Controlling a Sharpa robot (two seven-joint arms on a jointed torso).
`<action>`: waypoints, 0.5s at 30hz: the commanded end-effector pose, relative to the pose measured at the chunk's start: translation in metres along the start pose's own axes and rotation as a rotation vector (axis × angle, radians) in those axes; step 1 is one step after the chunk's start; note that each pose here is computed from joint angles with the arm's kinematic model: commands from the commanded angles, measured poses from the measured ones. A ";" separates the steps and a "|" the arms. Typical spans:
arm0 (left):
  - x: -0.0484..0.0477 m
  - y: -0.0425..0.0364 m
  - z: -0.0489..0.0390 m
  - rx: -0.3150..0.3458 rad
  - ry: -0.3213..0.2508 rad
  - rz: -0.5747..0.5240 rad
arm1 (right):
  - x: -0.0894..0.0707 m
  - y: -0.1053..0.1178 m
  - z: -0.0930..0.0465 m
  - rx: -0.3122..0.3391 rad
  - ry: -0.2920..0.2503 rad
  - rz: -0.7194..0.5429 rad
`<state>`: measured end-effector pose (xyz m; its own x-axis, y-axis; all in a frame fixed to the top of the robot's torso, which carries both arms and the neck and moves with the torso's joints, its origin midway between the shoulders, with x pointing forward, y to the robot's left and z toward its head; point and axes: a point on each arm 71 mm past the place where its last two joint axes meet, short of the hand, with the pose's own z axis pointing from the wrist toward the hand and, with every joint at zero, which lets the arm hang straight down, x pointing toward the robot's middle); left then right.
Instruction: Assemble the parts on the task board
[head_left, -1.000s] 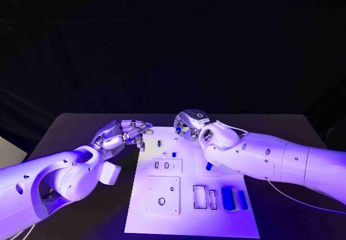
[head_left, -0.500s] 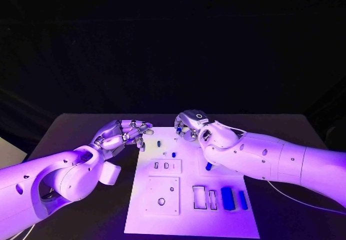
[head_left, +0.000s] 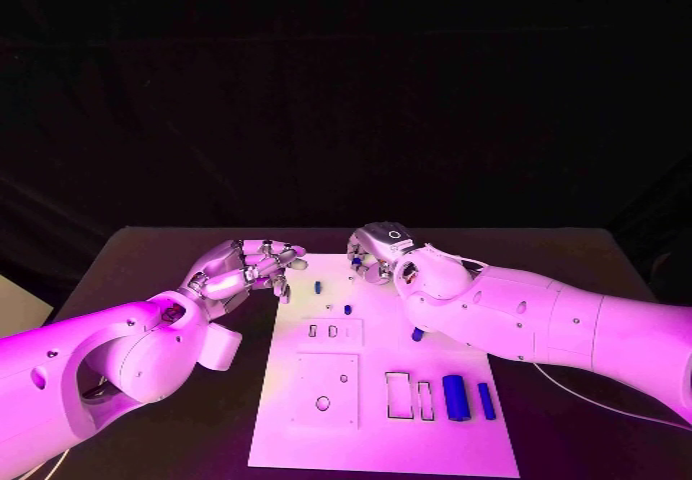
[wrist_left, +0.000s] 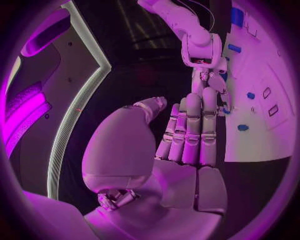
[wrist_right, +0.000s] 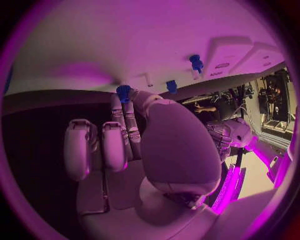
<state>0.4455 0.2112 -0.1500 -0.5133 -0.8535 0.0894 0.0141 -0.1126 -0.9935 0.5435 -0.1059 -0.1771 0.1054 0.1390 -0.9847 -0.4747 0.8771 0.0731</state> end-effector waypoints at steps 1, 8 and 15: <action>0.0030 -0.0017 0.0007 0.009 0.023 -0.003 | 0.004 0.001 -0.001 -0.005 0.042 -0.026; 0.0026 -0.0019 0.0003 0.008 0.022 -0.002 | 0.007 0.001 -0.003 -0.003 0.069 -0.024; 0.0024 -0.0022 0.0003 0.008 0.021 -0.002 | 0.008 -0.001 -0.002 0.008 0.066 -0.019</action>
<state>0.4455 0.2116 -0.1496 -0.5138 -0.8534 0.0875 0.0149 -0.1109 -0.9937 0.5427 -0.1065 -0.1821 0.0744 0.1127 -0.9908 -0.4692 0.8807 0.0649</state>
